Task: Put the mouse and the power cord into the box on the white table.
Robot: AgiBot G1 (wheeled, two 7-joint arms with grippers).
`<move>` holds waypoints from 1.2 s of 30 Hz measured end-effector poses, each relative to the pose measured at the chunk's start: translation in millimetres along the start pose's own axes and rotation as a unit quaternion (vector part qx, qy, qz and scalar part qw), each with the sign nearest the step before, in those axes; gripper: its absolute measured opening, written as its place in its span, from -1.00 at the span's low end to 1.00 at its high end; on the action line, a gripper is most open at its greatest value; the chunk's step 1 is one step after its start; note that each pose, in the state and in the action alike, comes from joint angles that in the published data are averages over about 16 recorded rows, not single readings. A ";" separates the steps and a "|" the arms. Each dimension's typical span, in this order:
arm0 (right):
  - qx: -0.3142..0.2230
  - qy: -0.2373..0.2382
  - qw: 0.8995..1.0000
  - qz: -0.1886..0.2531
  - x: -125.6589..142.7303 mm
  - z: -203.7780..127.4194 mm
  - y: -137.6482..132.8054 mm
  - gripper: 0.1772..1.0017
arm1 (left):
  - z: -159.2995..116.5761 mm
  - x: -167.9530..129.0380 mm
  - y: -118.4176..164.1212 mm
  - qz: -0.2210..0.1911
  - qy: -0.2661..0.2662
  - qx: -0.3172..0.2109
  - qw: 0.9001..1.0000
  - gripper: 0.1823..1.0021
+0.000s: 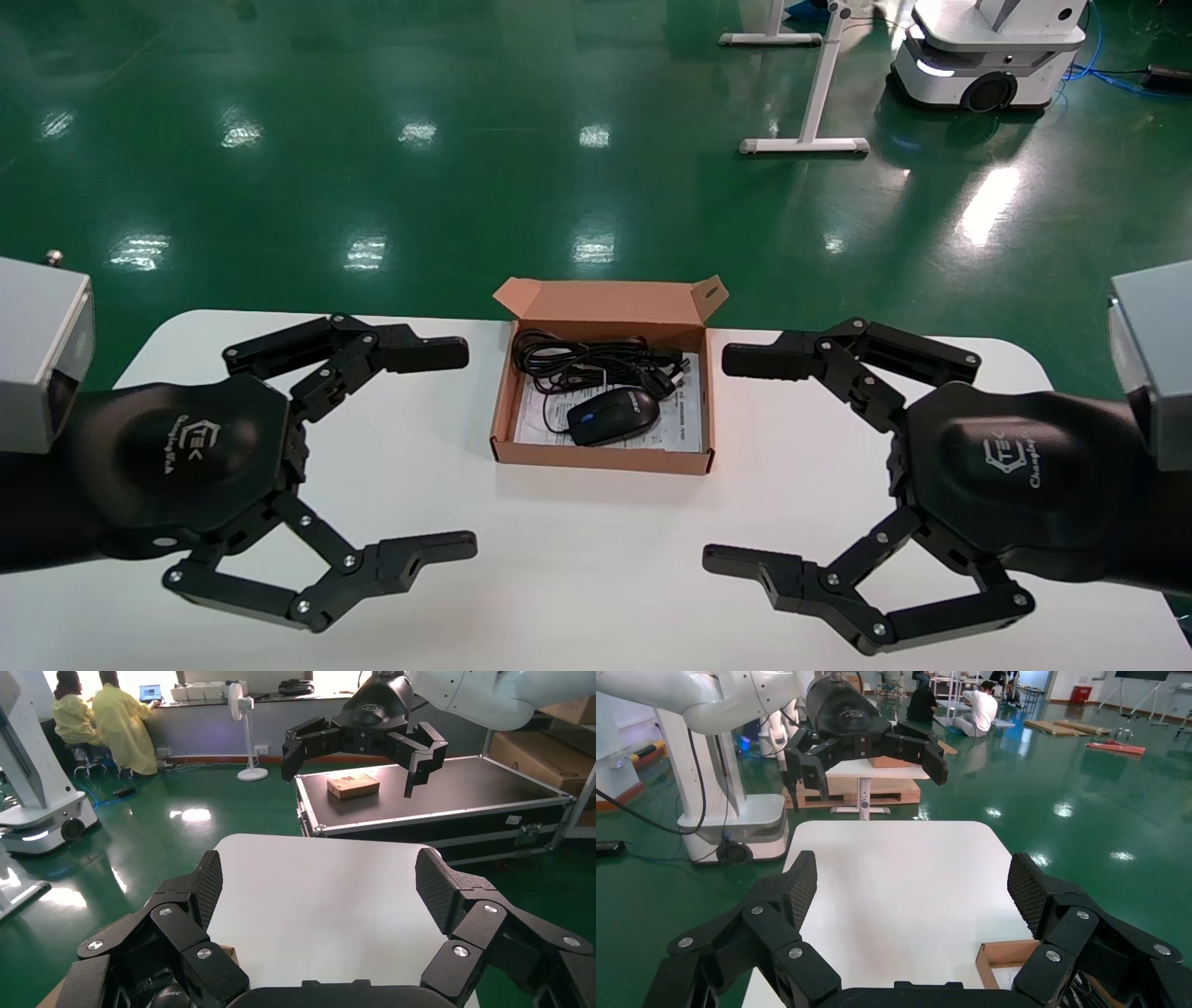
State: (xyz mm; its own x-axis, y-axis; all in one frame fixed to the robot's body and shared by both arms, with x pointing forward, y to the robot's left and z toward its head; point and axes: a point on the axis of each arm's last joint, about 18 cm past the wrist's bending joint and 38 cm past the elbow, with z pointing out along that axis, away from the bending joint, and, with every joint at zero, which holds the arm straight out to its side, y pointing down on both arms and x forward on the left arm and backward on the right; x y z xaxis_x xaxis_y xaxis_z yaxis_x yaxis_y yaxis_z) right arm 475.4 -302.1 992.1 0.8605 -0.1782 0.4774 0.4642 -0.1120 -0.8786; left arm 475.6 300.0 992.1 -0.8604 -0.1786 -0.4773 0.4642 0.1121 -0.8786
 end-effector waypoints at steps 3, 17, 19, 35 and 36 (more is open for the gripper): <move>0.000 0.000 1.000 0.000 0.0 0.0 0.0 1.00 | 0.0 0.0 0.0 0.000 0.000 0.000 1.000 1.00; 0.000 0.000 1.000 0.000 0.0 0.0 0.0 1.00 | 0.0 0.0 0.0 0.000 0.000 0.000 1.000 1.00; 0.000 0.000 1.000 0.000 0.0 0.0 0.0 1.00 | 0.0 0.0 0.0 0.000 0.000 0.000 1.000 1.00; 0.000 0.000 1.000 0.000 0.0 0.0 0.0 1.00 | 0.0 0.0 0.0 0.000 0.000 0.000 1.000 1.00; 0.000 0.000 1.000 0.000 0.0 0.0 0.0 1.00 | 0.0 0.0 0.0 0.000 0.000 0.000 1.000 1.00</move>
